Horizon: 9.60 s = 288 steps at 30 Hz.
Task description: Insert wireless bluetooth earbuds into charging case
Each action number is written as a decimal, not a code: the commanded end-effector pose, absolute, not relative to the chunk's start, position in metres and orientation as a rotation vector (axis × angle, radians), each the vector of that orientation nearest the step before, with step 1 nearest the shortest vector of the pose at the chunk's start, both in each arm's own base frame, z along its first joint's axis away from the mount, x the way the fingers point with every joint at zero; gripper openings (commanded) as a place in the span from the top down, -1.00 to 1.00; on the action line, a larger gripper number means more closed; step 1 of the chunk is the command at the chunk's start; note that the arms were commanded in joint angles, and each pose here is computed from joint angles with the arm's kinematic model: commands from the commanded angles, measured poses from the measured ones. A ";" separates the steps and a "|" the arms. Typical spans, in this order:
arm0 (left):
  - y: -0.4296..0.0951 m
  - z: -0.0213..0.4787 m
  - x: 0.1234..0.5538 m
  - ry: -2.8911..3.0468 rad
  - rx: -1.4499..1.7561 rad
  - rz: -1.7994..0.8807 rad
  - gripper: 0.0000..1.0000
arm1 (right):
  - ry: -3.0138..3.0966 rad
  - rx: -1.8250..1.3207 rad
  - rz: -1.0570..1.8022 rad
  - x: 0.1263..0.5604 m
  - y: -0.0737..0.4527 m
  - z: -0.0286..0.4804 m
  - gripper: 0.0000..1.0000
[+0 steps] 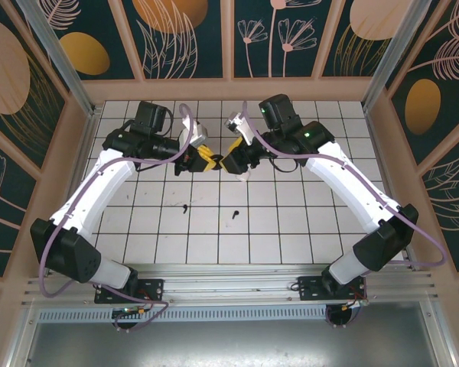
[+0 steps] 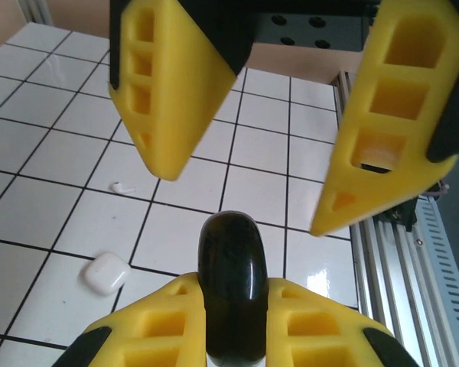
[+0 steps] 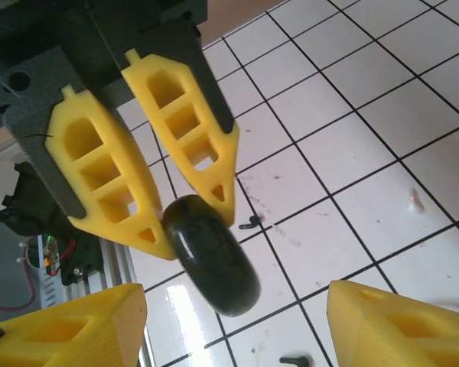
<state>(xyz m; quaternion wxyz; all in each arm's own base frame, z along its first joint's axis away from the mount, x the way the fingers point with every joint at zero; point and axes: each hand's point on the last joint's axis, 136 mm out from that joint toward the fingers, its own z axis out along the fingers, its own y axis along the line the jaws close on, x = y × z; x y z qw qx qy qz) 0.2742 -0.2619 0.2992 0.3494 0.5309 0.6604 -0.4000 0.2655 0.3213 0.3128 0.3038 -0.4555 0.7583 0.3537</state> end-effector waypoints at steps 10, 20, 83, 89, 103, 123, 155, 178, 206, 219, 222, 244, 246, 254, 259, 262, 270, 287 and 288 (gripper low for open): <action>-0.265 0.321 0.248 1.637 1.428 -1.203 1.00 | 1.901 -1.356 1.036 0.235 0.337 0.318 -0.29; -0.264 0.329 0.240 1.604 1.434 -1.216 1.00 | 1.894 -1.378 1.101 0.231 0.342 0.316 0.51; -0.232 0.403 0.284 1.295 0.436 -1.517 -0.07 | 1.374 -0.545 1.651 0.264 0.353 0.423 1.00; -0.234 0.403 0.285 1.294 0.450 -1.528 0.14 | 1.365 -0.541 1.663 0.263 0.354 0.423 1.00; -0.240 0.391 0.283 1.343 0.540 -1.466 0.87 | 1.427 -0.572 1.648 0.265 0.359 0.414 0.61; -0.226 0.333 0.245 1.407 0.920 -0.965 1.00 | 1.660 -1.078 1.368 0.240 0.360 0.372 -0.20; -0.224 0.328 0.215 1.358 0.894 -1.100 1.00 | 1.832 -0.868 1.388 0.284 0.355 0.346 -0.28; -0.194 0.338 0.201 1.480 0.753 -0.943 1.00 | 2.632 -0.243 1.149 0.324 0.401 0.123 0.26; -0.178 0.356 0.157 1.426 0.739 -0.956 1.00 | 2.882 0.025 0.576 0.278 0.459 0.037 0.36; -0.178 0.355 0.149 1.419 0.758 -0.961 1.00 | 2.920 -0.011 0.447 0.270 0.462 0.019 0.39; -0.177 0.354 0.148 1.422 0.761 -0.954 1.00 | 2.926 -0.021 0.434 0.268 0.463 0.019 0.36; -0.174 0.347 0.144 1.437 0.758 -0.937 1.00 | 2.931 -0.131 0.371 0.260 0.474 0.018 0.57; -0.174 0.347 0.144 1.438 0.762 -0.938 1.00 | 2.929 -0.157 0.363 0.261 0.475 0.018 0.61; -0.174 0.345 0.145 1.445 0.757 -0.935 1.00 | 2.877 -0.256 0.280 0.269 0.464 0.030 0.83; -0.176 0.347 0.148 1.435 0.750 -0.957 1.00 | 2.831 -0.301 0.243 0.280 0.453 0.045 0.89; -0.178 0.346 0.151 1.430 0.740 -0.974 1.00 | 2.802 -0.314 0.225 0.288 0.442 0.056 0.91; -0.184 0.336 0.165 1.432 0.722 -1.001 1.00 | 2.746 -0.336 0.238 0.306 0.410 0.077 0.92; -0.186 0.301 0.198 1.401 0.681 -0.938 1.00 | 2.438 -0.315 0.165 0.349 0.335 0.187 0.95; -0.186 0.298 0.200 1.405 0.671 -0.936 1.00 | 2.410 -0.312 0.164 0.350 0.333 0.197 0.95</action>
